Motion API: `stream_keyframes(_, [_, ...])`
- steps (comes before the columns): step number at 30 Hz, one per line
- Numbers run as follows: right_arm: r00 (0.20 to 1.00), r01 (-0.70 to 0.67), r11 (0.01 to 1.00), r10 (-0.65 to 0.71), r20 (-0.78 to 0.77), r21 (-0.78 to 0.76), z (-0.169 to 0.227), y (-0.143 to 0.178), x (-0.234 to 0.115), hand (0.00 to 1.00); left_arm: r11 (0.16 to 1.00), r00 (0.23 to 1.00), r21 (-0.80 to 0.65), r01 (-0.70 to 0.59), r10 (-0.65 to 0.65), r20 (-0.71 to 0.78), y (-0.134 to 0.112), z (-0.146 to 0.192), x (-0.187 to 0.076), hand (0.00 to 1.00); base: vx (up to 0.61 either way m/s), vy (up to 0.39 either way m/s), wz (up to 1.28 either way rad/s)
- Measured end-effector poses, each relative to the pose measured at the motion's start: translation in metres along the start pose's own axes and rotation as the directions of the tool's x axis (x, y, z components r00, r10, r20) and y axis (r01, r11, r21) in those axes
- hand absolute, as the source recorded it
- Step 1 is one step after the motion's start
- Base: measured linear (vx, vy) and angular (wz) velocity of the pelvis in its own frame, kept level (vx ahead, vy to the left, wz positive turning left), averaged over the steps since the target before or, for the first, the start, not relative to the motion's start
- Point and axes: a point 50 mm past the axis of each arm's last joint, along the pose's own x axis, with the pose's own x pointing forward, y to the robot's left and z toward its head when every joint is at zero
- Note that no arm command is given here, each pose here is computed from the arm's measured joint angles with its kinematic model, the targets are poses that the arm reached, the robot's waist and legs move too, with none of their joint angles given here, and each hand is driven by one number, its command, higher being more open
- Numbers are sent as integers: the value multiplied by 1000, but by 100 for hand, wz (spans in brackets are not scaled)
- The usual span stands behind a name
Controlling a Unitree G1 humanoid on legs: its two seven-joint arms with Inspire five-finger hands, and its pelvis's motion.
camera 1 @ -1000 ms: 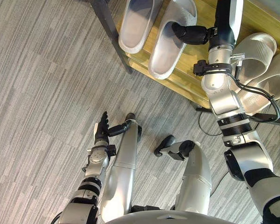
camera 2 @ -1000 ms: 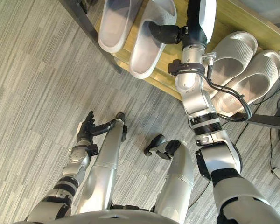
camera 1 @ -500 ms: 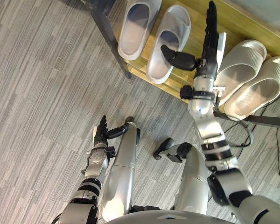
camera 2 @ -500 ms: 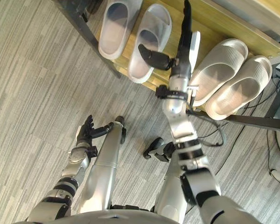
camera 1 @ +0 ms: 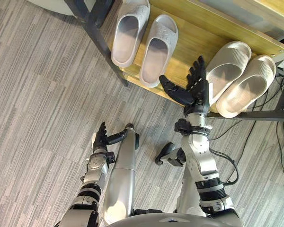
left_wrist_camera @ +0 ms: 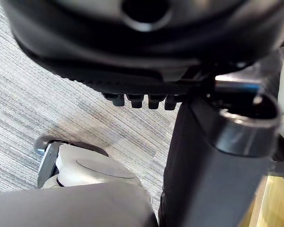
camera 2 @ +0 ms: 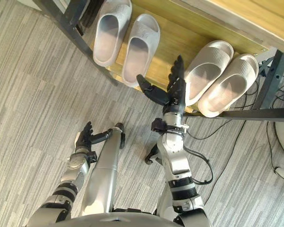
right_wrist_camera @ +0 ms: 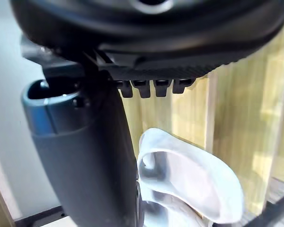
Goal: Organize the slippers on the shoe rack
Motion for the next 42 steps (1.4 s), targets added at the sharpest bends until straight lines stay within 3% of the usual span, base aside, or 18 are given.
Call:
stream_keyframes(5, [996, -75, 982, 83, -43, 175, -6, 6, 7, 100, 1000, 1000, -17, 4, -4, -12, 1, -2, 0, 100, -7, 36, 2])
stream_keyframes(16, [969, -215, 945, 239, -69, 248, -9, 34, 32, 100, 999, 999, -22, 28, -28, -22, -2, -5, -1, 100, -24, 26, 10])
stream_keyframes(32, [995, -74, 964, 87, -42, 254, 9, 9, 68, 100, 997, 998, -60, 58, -60, -33, -9, -10, -3, 100, -36, 42, 7])
stream_keyframes(42, [995, -100, 977, 101, 5, 190, 13, 7, 57, 100, 995, 997, -76, 60, -63, -39, -11, -10, -3, 100, -18, 35, -5])
